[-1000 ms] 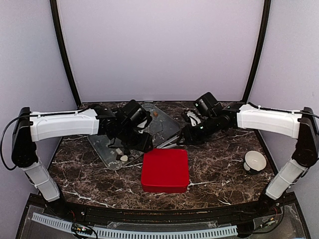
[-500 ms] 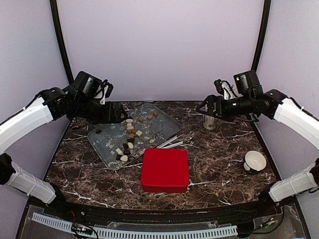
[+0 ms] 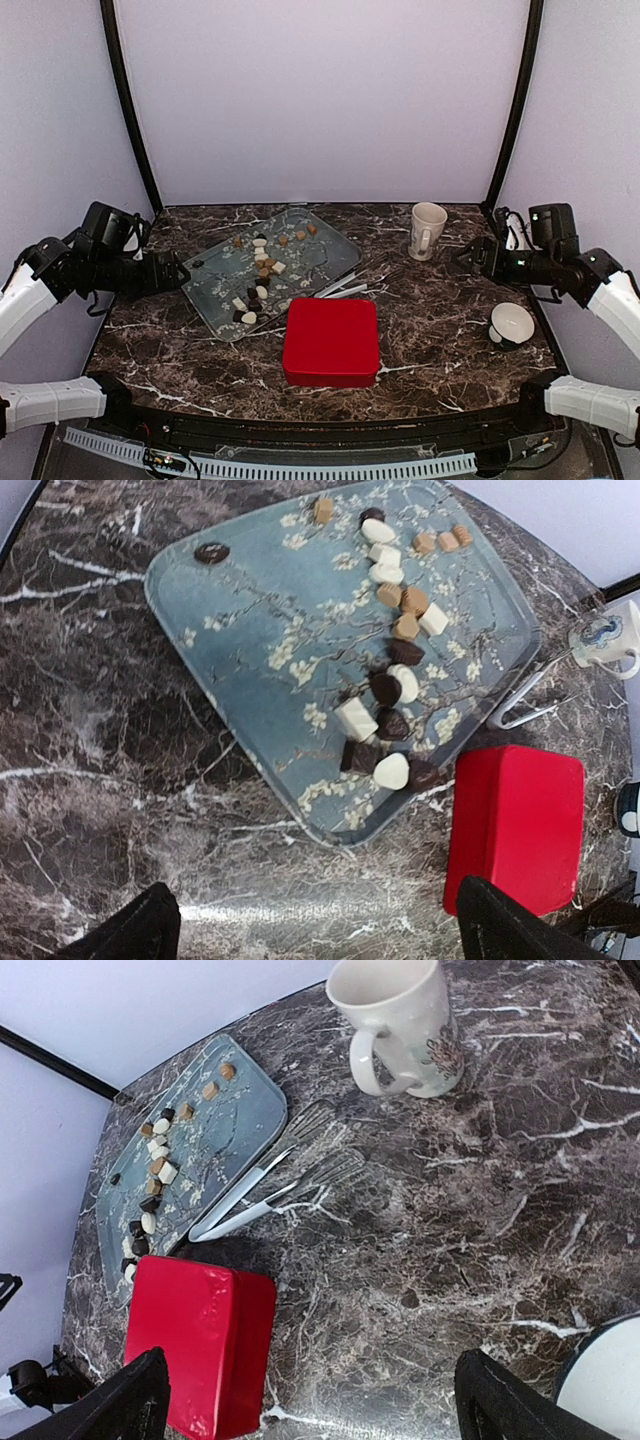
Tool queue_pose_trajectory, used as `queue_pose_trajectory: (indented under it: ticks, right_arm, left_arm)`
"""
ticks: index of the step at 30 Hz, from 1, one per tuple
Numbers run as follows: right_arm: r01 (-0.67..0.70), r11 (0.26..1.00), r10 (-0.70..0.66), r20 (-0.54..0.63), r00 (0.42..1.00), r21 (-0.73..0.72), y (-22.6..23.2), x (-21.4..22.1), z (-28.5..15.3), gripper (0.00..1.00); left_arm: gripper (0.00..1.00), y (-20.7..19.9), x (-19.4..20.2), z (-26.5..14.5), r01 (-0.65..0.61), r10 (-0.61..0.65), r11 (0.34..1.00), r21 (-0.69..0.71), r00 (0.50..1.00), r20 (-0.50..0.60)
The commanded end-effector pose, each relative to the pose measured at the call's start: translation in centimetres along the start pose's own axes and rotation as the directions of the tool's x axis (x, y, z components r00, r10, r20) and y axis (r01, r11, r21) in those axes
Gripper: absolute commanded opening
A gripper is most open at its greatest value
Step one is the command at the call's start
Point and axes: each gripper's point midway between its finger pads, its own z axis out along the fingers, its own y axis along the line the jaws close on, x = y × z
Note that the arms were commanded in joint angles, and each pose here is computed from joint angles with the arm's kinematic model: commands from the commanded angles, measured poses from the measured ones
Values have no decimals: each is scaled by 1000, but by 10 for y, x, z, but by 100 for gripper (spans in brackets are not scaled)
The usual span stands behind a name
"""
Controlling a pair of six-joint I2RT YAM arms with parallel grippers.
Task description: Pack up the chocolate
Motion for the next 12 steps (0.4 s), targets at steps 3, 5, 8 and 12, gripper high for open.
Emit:
queue_pose_trajectory:
  ticks: [3,5,8,12]
  right_arm:
    - [-77,997,76,61,995,10,-21,20,-2,100]
    - [-89,996,89,72,993,0,-22,23,-3,100]
    - [-95,995,95,82,992,-4,-22,23,-5,100]
    - [-87,996,88,79,993,-9,-19,18,-3,100]
  left_arm:
    - [99,26,34,8,128,-129,991,-37,991,-26]
    - [99,30,37,9,140,-141,989,-44,990,-22]
    - [99,34,39,10,151,-153,986,-68,988,-26]
    - [99,36,32,7,140,-142,986,-92,990,-9]
